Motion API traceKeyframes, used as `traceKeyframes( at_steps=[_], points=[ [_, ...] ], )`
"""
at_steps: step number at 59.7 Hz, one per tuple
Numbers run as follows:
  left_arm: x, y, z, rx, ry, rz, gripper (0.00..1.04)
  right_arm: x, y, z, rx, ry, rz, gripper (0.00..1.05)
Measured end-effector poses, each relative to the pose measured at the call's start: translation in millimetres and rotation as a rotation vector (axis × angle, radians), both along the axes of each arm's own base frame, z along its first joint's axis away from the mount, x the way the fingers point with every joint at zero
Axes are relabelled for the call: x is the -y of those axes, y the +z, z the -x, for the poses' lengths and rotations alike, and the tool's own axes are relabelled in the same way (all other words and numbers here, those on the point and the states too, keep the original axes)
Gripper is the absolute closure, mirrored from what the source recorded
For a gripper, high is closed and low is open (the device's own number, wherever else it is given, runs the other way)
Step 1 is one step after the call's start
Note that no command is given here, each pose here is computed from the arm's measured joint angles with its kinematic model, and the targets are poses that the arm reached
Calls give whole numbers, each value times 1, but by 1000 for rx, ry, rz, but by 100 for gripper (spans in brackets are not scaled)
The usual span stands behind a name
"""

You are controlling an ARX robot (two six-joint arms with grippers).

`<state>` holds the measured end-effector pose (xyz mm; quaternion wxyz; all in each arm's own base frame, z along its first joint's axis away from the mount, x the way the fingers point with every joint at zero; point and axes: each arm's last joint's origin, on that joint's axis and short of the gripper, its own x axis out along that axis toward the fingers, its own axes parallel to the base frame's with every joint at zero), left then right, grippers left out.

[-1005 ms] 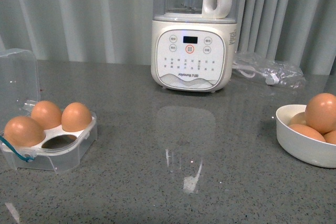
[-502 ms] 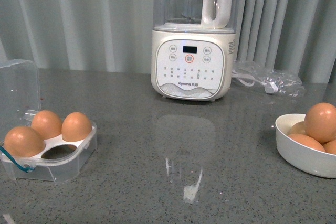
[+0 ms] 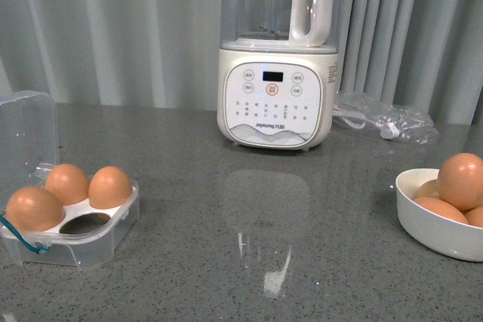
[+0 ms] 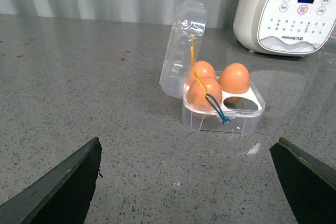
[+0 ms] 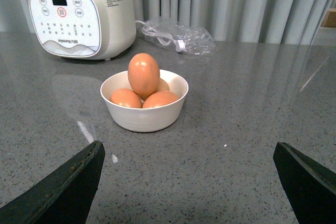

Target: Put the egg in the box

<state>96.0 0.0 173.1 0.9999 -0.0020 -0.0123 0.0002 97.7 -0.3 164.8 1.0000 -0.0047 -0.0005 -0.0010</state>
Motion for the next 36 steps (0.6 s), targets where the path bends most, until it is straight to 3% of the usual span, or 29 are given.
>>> traceKeyframes(
  at_steps=[7,14,36],
  points=[
    [0,0,0,0,0,0,7,0,0,0,-4,-5,1,7],
    [0,0,0,0,0,0,7,-3,1,-3,-81,-93,18,7],
    [0,0,0,0,0,0,7,-9,61,-53,55,0,20,7]
  ],
)
